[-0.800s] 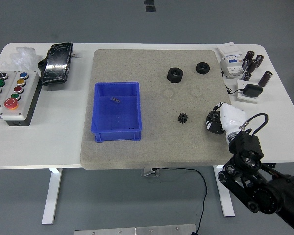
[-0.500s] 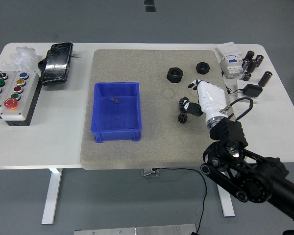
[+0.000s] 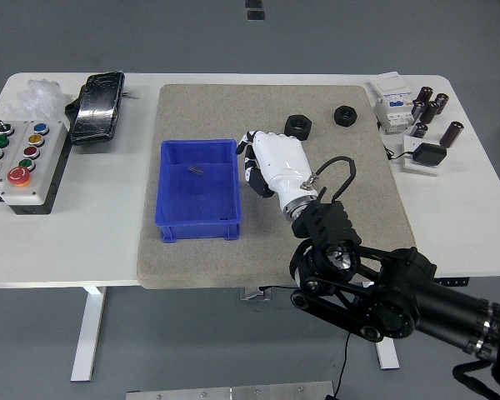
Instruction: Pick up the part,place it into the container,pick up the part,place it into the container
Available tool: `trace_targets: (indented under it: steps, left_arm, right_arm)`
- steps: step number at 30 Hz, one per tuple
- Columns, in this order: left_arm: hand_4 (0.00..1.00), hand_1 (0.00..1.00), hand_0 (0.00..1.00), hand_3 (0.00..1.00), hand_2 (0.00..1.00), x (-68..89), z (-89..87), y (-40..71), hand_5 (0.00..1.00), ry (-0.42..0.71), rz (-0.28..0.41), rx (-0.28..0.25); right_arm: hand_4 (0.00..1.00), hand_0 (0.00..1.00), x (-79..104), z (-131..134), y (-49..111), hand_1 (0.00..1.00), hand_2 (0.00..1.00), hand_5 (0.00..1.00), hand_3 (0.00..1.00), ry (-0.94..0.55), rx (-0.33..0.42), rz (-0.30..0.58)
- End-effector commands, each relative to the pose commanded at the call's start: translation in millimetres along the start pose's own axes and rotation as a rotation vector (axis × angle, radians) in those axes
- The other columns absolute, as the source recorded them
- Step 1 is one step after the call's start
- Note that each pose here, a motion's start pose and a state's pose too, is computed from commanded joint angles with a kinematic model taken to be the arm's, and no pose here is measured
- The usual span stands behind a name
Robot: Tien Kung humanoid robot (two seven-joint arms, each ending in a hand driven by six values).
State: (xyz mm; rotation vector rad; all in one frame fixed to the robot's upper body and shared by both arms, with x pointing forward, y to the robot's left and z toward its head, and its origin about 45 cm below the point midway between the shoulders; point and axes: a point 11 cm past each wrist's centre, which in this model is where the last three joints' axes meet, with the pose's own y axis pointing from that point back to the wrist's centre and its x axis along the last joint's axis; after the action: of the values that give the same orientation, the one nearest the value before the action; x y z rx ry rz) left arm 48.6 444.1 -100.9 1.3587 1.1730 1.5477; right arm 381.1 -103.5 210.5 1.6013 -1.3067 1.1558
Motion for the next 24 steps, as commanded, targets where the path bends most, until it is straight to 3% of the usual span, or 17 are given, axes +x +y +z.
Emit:
trace_targets:
  steps: [4, 5, 10, 11, 16, 17, 24]
  left_arm:
    - [0.649, 0.578, 0.664, 0.642, 0.548, -0.5, 0.3, 0.0, 0.434, -0.001, -0.001, -0.001]
    - [0.65, 0.579, 0.665, 0.642, 0.548, -0.7, 0.5, 0.0, 0.436, -0.001, -0.001, -0.002]
    - [0.65, 0.579, 0.665, 0.642, 0.548, -1.5, 1.9, 0.2, 0.436, -0.003, -0.003, -0.006]
    - [0.651, 0.579, 0.666, 0.643, 0.548, -1.6, 2.2, 0.2, 0.438, -0.004, -0.003, -0.007]
    - [0.651, 0.579, 0.666, 0.643, 0.548, -2.0, 3.4, 0.4, 0.438, -0.005, -0.004, -0.01]
    - [0.652, 0.579, 0.666, 0.644, 0.549, -2.0, 3.3, 0.4, 0.441, -0.005, -0.004, -0.009]
    - [0.651, 0.579, 0.665, 0.644, 0.548, -2.4, 3.0, 0.3, 0.44, -0.008, -0.005, -0.008]
  right_arm:
    - [0.427, 0.365, 0.9, 15.5, -7.6, 0.66, 0.743, 0.175, 0.711, 0.083, -0.042, -0.022]
    - [0.769, 0.377, 0.8, 20.3, -9.9, 0.719, 0.824, 0.261, 0.839, 0.103, -0.056, -0.032]
    - [0.769, 0.377, -8.2, 39.4, -17.0, 0.719, 0.824, 0.261, 0.839, 0.136, -0.125, -0.083]
    - [0.938, 0.387, -11.5, 43.1, -17.7, 0.742, 0.862, 0.391, 0.872, 0.139, -0.139, -0.097]
    - [0.938, 0.387, -26.5, 66.6, -20.2, 0.742, 0.862, 0.391, 0.872, 0.144, -0.223, -0.157]
    - [0.961, 0.391, -28.4, 71.9, -20.9, 0.746, 0.856, 0.44, 0.876, 0.145, -0.242, -0.165]
    - [0.977, 0.39, -39.0, 98.7, -21.1, 0.742, 0.847, 0.469, 0.873, 0.155, -0.33, -0.21]
